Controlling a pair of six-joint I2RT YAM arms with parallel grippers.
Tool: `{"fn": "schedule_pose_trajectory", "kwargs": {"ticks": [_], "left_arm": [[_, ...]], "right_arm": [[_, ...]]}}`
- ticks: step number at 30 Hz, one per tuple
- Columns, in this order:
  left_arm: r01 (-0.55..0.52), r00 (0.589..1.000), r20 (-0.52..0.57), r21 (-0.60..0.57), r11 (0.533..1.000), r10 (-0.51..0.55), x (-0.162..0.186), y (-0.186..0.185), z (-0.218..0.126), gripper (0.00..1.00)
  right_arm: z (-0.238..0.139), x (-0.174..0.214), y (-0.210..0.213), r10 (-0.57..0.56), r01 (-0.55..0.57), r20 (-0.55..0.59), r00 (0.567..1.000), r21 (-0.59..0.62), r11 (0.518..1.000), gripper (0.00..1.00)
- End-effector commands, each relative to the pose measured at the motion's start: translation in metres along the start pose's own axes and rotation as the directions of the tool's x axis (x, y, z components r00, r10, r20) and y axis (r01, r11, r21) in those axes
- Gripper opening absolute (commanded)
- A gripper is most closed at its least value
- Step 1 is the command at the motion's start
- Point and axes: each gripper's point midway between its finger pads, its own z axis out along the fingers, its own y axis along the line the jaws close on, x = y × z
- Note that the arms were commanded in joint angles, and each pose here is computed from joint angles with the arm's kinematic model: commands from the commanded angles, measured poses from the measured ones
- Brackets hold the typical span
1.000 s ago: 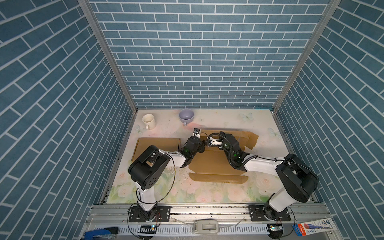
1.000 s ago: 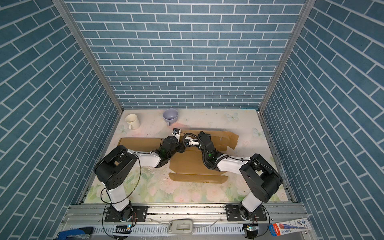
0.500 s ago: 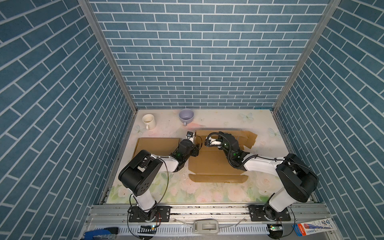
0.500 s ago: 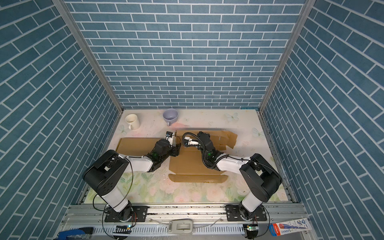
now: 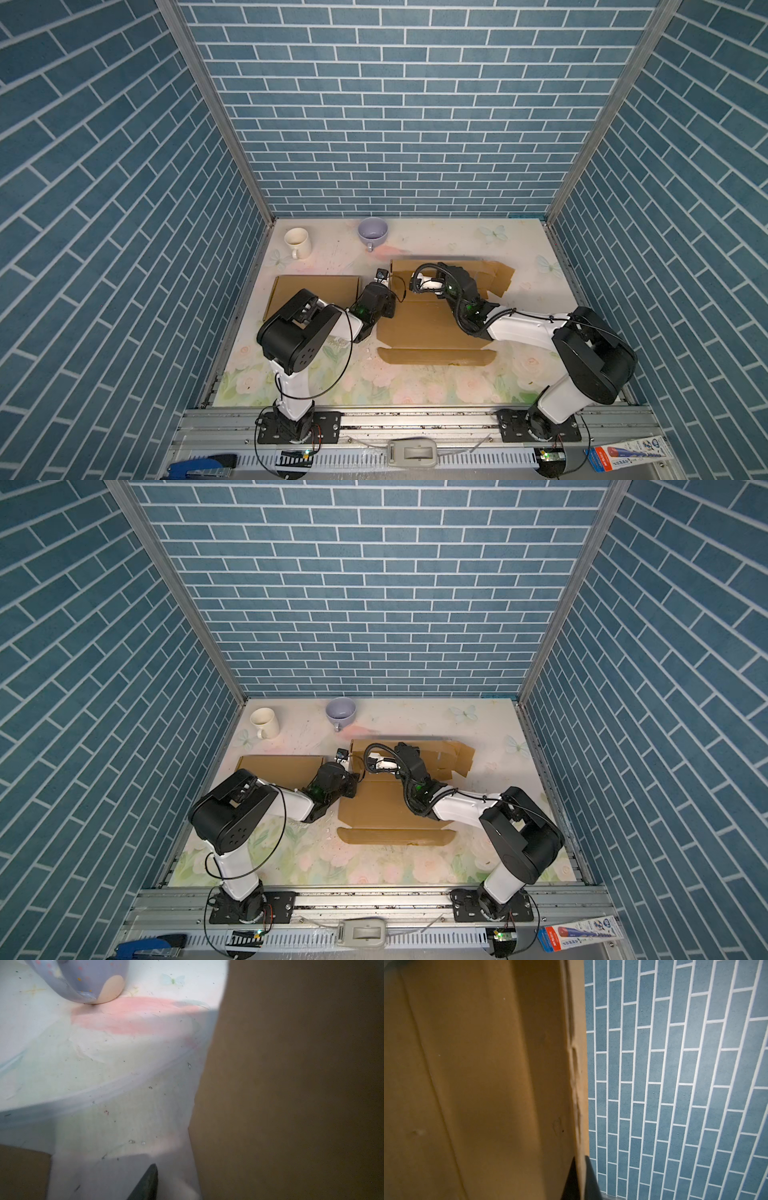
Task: Fold the paper box
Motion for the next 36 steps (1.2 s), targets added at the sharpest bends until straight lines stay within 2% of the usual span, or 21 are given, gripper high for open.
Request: {"fn": "schedule_pose_trajectory", "kwargs": {"ticks": [1,4,8,12,16,22,25,29,31,33,36], "left_arm": [[-0.034,0.999,-0.004,-0.044,0.998,0.034,0.002,0.006,0.005,0.37],[-0.023,0.999,0.024,-0.055,0.998,0.024,-0.007,0.005,0.008,0.31],[-0.006,0.999,0.04,-0.035,0.999,0.008,-0.013,-0.001,0.011,0.43],[-0.008,0.999,0.052,-0.048,0.999,0.011,-0.02,-0.001,0.013,0.43],[-0.005,0.999,0.043,-0.075,0.997,0.008,-0.02,0.002,0.021,0.31],[0.007,0.999,0.039,-0.14,0.99,-0.002,-0.021,0.011,0.022,0.03],[0.022,0.999,0.036,-0.169,0.985,-0.016,-0.019,0.016,0.021,0.0],[0.075,0.997,0.038,-0.179,0.981,-0.069,-0.013,0.02,0.019,0.0],[0.125,0.992,0.048,-0.184,0.975,-0.118,-0.01,0.022,0.017,0.01],[0.164,0.986,0.058,-0.165,0.973,-0.157,-0.01,0.02,0.017,0.06],[0.184,0.982,0.066,-0.129,0.975,-0.176,-0.013,0.013,0.018,0.22]], "right_arm": [[0.002,-0.001,0.023,-0.008,0.008,0.004,1.0,-0.089,0.996,0.0],[0.002,-0.001,0.023,-0.005,0.006,0.005,1.0,-0.089,0.996,0.0],[0.002,-0.001,0.023,-0.007,0.007,0.005,1.0,-0.091,0.996,0.0],[0.001,-0.001,0.024,-0.009,0.009,0.006,1.0,-0.095,0.995,0.0],[0.001,-0.001,0.024,-0.006,0.006,0.005,1.0,-0.094,0.996,0.0],[0.001,-0.004,0.025,-0.008,0.009,0.012,1.0,-0.095,0.995,0.0],[0.001,-0.004,0.022,-0.001,0.002,0.012,1.0,-0.085,0.996,0.0],[-0.003,-0.006,0.012,0.071,-0.069,0.023,0.997,-0.065,0.996,0.4],[-0.009,-0.008,0.006,0.135,-0.132,0.04,0.99,-0.075,0.988,0.49],[-0.016,-0.009,0.007,0.212,-0.203,0.051,0.976,-0.137,0.969,0.52],[-0.019,-0.007,0.021,0.23,-0.216,0.033,0.973,-0.242,0.946,0.45]]}}
